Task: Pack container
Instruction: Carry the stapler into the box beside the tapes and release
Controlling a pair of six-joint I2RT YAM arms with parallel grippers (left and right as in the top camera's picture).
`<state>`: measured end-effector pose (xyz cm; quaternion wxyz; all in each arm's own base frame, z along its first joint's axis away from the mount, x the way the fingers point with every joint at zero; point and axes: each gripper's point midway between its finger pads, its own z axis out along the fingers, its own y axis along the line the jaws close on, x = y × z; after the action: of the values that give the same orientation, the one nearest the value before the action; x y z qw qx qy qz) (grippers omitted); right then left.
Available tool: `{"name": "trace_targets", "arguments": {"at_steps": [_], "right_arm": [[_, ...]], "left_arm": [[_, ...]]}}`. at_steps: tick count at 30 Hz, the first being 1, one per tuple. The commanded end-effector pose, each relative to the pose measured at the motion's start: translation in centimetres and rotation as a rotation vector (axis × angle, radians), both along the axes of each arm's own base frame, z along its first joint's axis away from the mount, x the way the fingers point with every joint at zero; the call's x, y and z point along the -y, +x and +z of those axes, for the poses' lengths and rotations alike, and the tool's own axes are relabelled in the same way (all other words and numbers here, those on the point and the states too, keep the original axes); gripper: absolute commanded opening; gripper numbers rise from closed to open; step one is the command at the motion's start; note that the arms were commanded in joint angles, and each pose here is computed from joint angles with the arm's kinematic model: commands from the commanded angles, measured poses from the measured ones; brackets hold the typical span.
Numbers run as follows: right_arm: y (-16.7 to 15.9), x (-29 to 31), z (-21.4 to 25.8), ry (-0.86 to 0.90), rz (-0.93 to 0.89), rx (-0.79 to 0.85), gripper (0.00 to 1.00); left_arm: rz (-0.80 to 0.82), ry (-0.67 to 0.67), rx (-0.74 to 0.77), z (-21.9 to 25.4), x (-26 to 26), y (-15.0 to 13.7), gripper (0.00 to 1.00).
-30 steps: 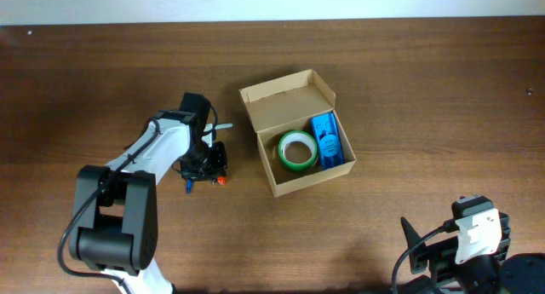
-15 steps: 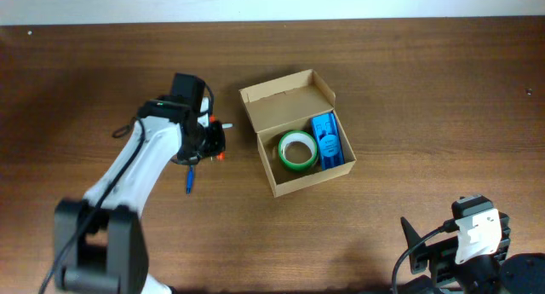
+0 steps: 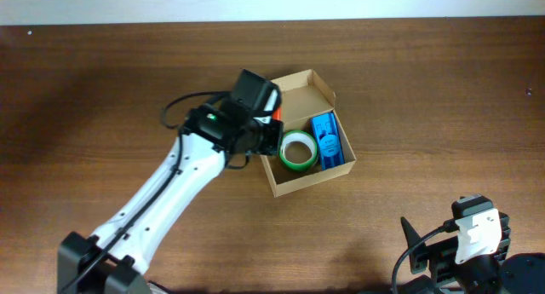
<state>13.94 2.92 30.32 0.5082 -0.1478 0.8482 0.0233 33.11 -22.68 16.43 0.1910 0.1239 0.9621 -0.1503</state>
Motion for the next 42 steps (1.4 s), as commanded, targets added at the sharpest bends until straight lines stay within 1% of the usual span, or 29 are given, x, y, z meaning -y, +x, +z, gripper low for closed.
{"name": "trace_targets", "arguments": {"at_steps": [1, 7, 13, 20, 24, 28, 35, 42], "right_arm": [[0.1, 0.4, 0.1, 0.001, -0.026, 0.002, 0.99], [0.1, 0.4, 0.1, 0.001, -0.026, 0.003, 0.99], [0.1, 0.4, 0.1, 0.001, -0.026, 0.003, 0.99], [0.1, 0.4, 0.1, 0.001, -0.026, 0.002, 0.99], [0.1, 0.4, 0.1, 0.001, -0.026, 0.002, 0.99], [0.1, 0.4, 0.1, 0.001, -0.026, 0.003, 0.99], [0.1, 0.4, 0.1, 0.001, -0.026, 0.002, 0.99], [0.1, 0.4, 0.1, 0.001, -0.026, 0.003, 0.99]], "left_arm": [[-0.136, 0.096, 0.013, -1.8, 0.8, 0.3, 0.02], [-0.364, 0.199, 0.000, -3.5, 1.7, -0.7, 0.02], [-0.517, 0.242, 0.019, -3.8, 3.1, -1.3, 0.02], [-0.577, 0.241, 0.021, -4.1, 5.1, -2.6, 0.02], [-0.599, 0.258, -0.013, -5.7, 5.7, -3.0, 0.02], [-0.624, 0.266, -0.022, -6.4, 6.6, -3.0, 0.02], [-0.721, 0.299, -0.027, -6.8, 7.8, -3.4, 0.02], [-0.732, 0.309, -0.045, -7.1, 7.8, -3.7, 0.02]]}}
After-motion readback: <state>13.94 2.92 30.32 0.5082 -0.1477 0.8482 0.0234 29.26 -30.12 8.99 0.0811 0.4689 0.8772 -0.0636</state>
